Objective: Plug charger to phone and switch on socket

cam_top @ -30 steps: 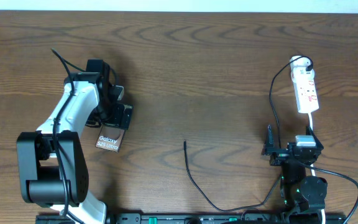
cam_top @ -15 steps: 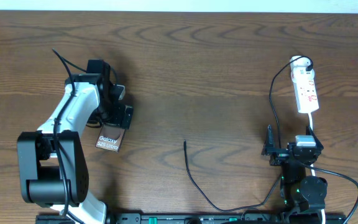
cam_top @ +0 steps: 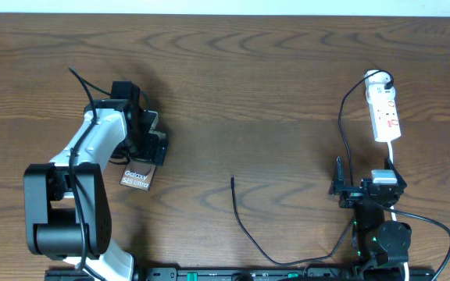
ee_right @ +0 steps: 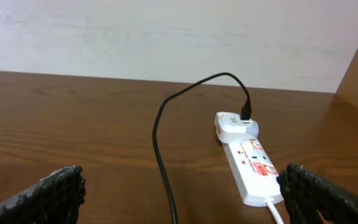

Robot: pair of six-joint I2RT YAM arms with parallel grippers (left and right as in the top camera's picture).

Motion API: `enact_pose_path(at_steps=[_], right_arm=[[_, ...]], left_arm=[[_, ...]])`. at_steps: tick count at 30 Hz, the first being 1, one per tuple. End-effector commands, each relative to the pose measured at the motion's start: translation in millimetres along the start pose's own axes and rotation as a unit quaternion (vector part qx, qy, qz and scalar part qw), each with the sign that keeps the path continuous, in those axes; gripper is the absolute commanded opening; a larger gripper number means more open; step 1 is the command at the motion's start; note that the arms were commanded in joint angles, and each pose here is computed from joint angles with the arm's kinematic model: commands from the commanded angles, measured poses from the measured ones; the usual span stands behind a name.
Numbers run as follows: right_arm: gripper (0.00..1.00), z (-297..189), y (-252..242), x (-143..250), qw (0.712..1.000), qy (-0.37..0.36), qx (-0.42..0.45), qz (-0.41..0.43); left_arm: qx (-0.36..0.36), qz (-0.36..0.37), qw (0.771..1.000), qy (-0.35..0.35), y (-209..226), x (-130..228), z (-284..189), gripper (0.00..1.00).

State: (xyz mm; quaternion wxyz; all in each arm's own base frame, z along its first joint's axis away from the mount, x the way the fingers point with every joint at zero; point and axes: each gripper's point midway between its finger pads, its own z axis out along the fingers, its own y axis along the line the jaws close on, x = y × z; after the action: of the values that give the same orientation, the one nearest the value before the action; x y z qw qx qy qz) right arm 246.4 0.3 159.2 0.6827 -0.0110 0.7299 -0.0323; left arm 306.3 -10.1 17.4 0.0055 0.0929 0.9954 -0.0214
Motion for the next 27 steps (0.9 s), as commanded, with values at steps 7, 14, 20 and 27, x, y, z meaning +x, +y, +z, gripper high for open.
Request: enact_pose_path(at_steps=[7, 14, 20, 27], right_arm=[[0.99, 0.0, -1.4, 1.1, 1.0, 0.002, 0.004, -0.001], [0.99, 0.0, -1.4, 1.1, 1.0, 0.002, 0.004, -0.001], [0.99, 0.0, -1.4, 1.1, 1.0, 0.002, 0.004, -0.001], [0.99, 0.0, -1.4, 1.1, 1.0, 0.002, 0.005, -0.001]], left_arm=[[-0.001, 0.008, 1.0, 0.011, -0.3, 12.8, 17.5, 0.99], [-0.001, 0.008, 1.0, 0.008, -0.2, 11.9, 18.1, 0.99], [-0.005, 0.009, 1.0, 0.001, 1.2, 8.2, 18.3, 0.99], [-0.024, 0.012, 1.0, -0.003, 8.0, 6.1, 18.6, 0.99]])
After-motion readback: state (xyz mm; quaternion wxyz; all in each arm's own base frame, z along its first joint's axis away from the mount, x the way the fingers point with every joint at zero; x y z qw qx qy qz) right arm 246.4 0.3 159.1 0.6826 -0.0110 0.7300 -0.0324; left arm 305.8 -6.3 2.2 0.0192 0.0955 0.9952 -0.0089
